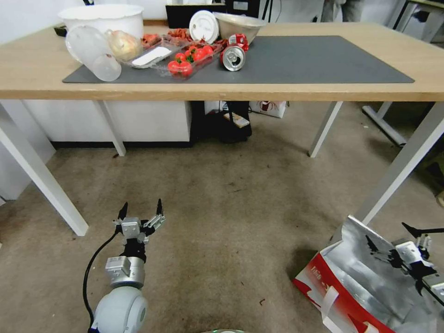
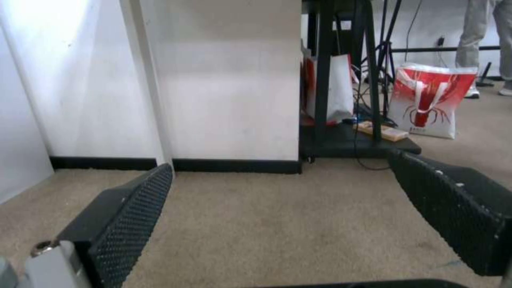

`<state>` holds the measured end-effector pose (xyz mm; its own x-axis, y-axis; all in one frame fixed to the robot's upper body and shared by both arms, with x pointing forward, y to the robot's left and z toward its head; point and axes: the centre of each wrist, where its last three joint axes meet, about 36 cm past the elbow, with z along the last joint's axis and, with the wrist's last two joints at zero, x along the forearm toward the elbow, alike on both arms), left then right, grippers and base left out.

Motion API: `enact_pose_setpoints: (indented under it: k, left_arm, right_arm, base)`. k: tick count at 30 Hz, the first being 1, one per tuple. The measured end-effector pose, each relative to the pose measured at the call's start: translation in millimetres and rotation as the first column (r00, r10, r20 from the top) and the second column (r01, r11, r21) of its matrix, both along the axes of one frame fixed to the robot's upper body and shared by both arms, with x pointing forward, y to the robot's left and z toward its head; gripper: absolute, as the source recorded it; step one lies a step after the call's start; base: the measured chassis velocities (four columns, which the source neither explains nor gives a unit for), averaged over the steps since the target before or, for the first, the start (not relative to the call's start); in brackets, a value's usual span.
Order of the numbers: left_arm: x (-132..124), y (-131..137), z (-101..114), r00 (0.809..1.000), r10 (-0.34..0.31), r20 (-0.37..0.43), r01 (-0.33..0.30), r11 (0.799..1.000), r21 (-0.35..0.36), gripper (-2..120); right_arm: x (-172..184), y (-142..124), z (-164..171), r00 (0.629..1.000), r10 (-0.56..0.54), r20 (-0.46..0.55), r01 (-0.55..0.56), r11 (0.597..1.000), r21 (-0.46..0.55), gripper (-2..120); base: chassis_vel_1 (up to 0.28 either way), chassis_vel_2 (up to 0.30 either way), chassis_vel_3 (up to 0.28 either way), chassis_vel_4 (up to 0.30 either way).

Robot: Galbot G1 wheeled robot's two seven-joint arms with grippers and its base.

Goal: Pick up the food delivery bag from the floor and place it on the table.

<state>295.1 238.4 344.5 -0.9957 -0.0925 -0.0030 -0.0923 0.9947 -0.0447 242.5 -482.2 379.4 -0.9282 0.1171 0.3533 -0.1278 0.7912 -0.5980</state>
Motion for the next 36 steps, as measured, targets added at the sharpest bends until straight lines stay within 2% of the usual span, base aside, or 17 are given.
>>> enact_pose_setpoints:
  k: [13, 23, 26, 27, 31, 32, 35, 36]
  left_arm:
    - [-1, -5, -4, 1.0, -0.002, -0.005, 0.002, 1.0, -0.008, 100]
    - [-3, -3, -5, 1.0, 0.004, -0.005, -0.004, 1.0, -0.005, 100]
    - [-2, -4, -4, 1.0, 0.006, -0.003, -0.006, 1.0, -0.007, 100]
    - [-2, -4, -4, 1.0, 0.006, -0.003, -0.006, 1.0, -0.007, 100]
    - [-1, -7, -4, 1.0, 0.005, -0.003, -0.005, 1.0, -0.01, 100]
    - [-1, -7, -4, 1.0, 0.005, -0.003, -0.005, 1.0, -0.01, 100]
    - [0, -7, -5, 1.0, 0.005, -0.005, -0.005, 1.0, -0.008, 100]
    - [0, -7, -5, 1.0, 0.005, -0.005, -0.005, 1.0, -0.008, 100]
  right_arm:
    - [4, -20, -4, 0.993, 0.025, -0.114, -0.021, 0.999, 0.04, 100]
    - [4, -26, -14, 0.987, 0.016, -0.159, -0.004, 0.997, 0.074, 100]
    - [3, -28, -17, 0.985, 0.017, -0.17, -0.003, 0.996, 0.085, 89]
    - [3, -28, -17, 0.985, 0.017, -0.17, -0.003, 0.996, 0.085, 89]
    - [1, -29, -19, 0.983, 0.028, -0.183, -0.01, 0.995, 0.101, 69]
    - [1, -29, -19, 0.983, 0.028, -0.183, -0.01, 0.995, 0.101, 69]
    - [0, -29, -20, 0.982, 0.029, -0.185, -0.01, 0.995, 0.103, 54]
    - [0, -29, -20, 0.982, 0.029, -0.185, -0.01, 0.995, 0.103, 54]
  base:
    - [0.0, 0.0, 0.0, 0.0]
    - [0.0, 0.0, 0.0, 0.0]
    - [0.0, 0.0, 0.0, 0.0]
    - [0.0, 0.0, 0.0, 0.0]
    - [0.0, 0.0, 0.0, 0.0]
    - [0.0, 0.0, 0.0, 0.0]
    - [0.0, 0.0, 0.0, 0.0]
    - [0.0, 0.0, 0.0, 0.0]
